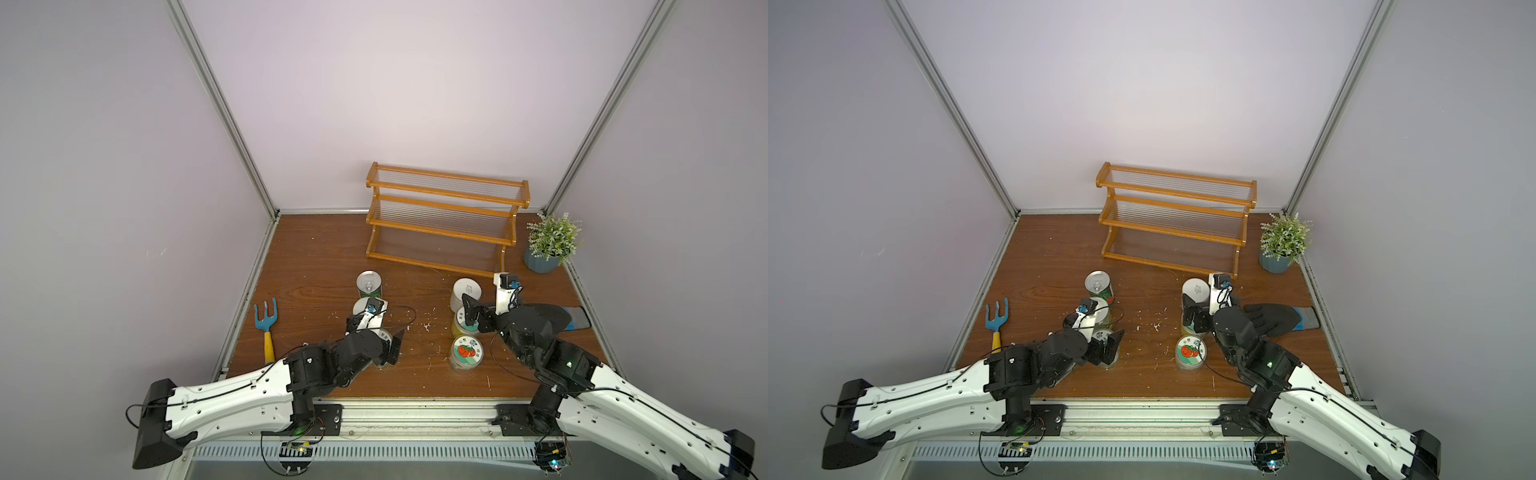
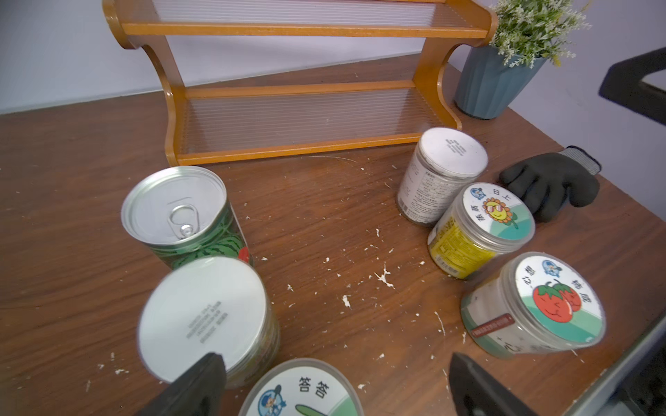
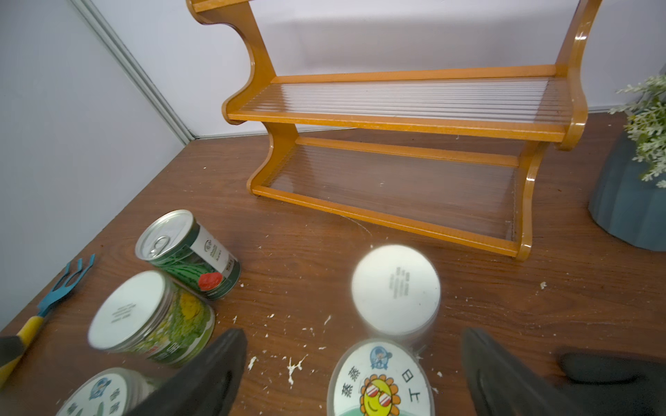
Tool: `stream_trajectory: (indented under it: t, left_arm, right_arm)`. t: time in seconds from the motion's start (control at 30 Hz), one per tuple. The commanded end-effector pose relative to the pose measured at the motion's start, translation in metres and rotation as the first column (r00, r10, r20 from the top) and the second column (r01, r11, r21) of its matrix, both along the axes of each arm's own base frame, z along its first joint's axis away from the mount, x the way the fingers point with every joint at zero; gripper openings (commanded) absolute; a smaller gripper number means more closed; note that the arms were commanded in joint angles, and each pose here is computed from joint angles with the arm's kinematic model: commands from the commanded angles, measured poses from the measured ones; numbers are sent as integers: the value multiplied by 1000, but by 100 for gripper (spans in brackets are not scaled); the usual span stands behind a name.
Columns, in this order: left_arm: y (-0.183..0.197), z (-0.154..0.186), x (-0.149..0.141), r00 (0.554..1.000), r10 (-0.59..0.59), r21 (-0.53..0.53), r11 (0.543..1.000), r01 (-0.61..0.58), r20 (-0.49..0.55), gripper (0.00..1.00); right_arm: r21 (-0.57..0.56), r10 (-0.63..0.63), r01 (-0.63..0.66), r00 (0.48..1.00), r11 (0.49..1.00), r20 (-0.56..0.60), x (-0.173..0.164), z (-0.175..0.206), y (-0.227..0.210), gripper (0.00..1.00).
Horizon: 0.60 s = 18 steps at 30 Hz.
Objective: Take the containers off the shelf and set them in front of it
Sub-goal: Reset both arms
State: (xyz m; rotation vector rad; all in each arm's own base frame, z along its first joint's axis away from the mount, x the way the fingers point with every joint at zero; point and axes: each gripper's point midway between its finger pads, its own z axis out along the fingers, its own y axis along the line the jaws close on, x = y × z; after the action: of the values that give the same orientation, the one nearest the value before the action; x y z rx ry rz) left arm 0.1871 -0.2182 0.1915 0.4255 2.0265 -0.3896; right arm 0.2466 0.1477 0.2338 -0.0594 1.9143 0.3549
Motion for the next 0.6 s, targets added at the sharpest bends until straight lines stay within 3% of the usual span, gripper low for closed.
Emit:
stream_trajectory:
  t: [0.0, 0.13, 0.27, 0.57]
  left_arm:
    - [4, 37, 24, 989, 45, 6, 999, -47, 142, 100]
    - [15, 61, 65, 971, 97, 32, 994, -107, 217, 100]
    - [29, 81, 114, 955, 144, -17, 989, -145, 261, 100]
    - [76, 68, 190, 921, 270, -7, 960, -280, 279, 100]
  right_arm:
    - [40, -5, 2, 997, 999, 78, 17, 28, -3, 99]
    - [40, -54, 51, 994, 998, 91, 41, 28, -24, 99]
    - [43, -98, 95, 992, 995, 78, 62, 23, -45, 99]
    - [-56, -194, 200, 976, 978, 95, 86, 2, -83, 99]
